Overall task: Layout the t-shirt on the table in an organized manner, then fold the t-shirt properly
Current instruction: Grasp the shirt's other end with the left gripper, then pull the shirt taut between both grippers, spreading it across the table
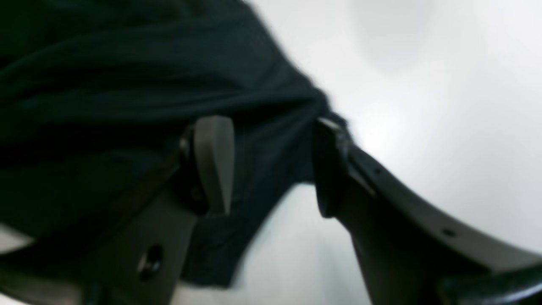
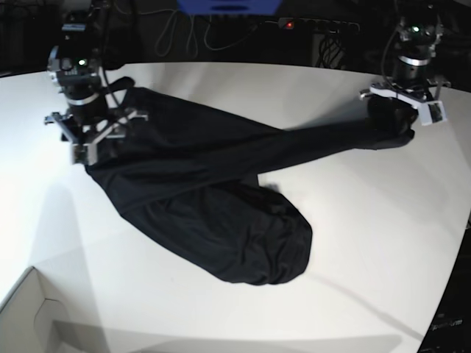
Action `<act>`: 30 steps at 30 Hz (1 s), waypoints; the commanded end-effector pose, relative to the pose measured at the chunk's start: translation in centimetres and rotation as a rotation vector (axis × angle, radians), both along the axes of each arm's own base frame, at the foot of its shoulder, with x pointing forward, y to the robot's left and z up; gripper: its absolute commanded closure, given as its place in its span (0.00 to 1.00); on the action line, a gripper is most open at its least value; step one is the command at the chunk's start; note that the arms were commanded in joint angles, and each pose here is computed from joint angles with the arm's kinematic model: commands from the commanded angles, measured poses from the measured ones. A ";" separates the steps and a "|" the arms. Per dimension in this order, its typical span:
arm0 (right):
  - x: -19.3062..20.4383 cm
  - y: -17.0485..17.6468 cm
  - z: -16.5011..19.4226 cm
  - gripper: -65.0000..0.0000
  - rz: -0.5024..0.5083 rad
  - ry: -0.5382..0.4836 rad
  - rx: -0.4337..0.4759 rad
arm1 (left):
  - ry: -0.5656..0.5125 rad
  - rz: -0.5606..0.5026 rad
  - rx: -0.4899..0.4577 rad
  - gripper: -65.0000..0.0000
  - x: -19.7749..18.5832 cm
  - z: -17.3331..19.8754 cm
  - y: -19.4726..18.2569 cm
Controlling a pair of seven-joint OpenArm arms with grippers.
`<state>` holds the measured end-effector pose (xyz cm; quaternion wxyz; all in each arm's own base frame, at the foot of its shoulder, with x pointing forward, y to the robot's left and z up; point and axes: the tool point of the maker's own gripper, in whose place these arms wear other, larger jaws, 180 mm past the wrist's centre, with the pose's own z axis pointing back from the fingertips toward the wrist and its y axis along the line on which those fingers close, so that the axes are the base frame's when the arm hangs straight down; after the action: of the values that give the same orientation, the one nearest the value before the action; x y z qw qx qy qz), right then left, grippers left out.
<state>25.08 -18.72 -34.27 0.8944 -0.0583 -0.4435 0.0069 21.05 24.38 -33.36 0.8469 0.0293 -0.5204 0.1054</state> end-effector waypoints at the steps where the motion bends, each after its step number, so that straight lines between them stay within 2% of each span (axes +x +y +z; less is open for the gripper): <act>1: 0.3 0.1 0.6 0.53 0.009 -0.026 -0.006 | -0.043 -0.001 0.016 0.99 0.4 1.2 0.2; 9: -2.5 0.5 -2.3 0.53 -0.015 0.072 0.023 | -0.014 -0.006 -0.012 0.97 0.8 0.8 -0.5; 11: -3.2 0.7 -2.9 0.51 -0.013 0.095 0.028 | -0.006 -0.008 -0.021 0.88 1.6 0.9 -0.6; 16: -4.7 0.6 -5.6 0.48 -0.021 0.176 0.041 | -0.010 0.007 -0.059 0.58 3.0 1.1 -1.1; 18: -5.0 0.6 -6.8 0.48 -0.025 0.208 0.052 | -0.034 0.013 -0.069 0.53 3.7 1.6 -1.3; 20: -5.4 0.6 -7.8 0.49 -0.028 0.225 0.058 | -0.060 0.009 -0.083 0.53 4.6 2.1 -1.8; 25: -5.2 0.7 -8.7 0.50 -0.027 0.192 0.067 | -0.132 0.008 -0.128 0.52 7.5 3.4 -3.0; 27: -5.5 0.6 -9.3 0.55 -0.028 0.204 0.070 | -0.142 -0.016 -0.150 0.52 9.2 3.2 -4.0; 30: -5.7 0.5 -9.7 0.70 -0.031 0.216 0.069 | -0.113 -0.064 -0.189 0.52 11.2 1.6 -6.2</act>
<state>20.46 -17.94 -43.20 0.9282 -0.0260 -0.3707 -0.0205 31.88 17.99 -32.95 0.8291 -0.0737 -0.5383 0.1318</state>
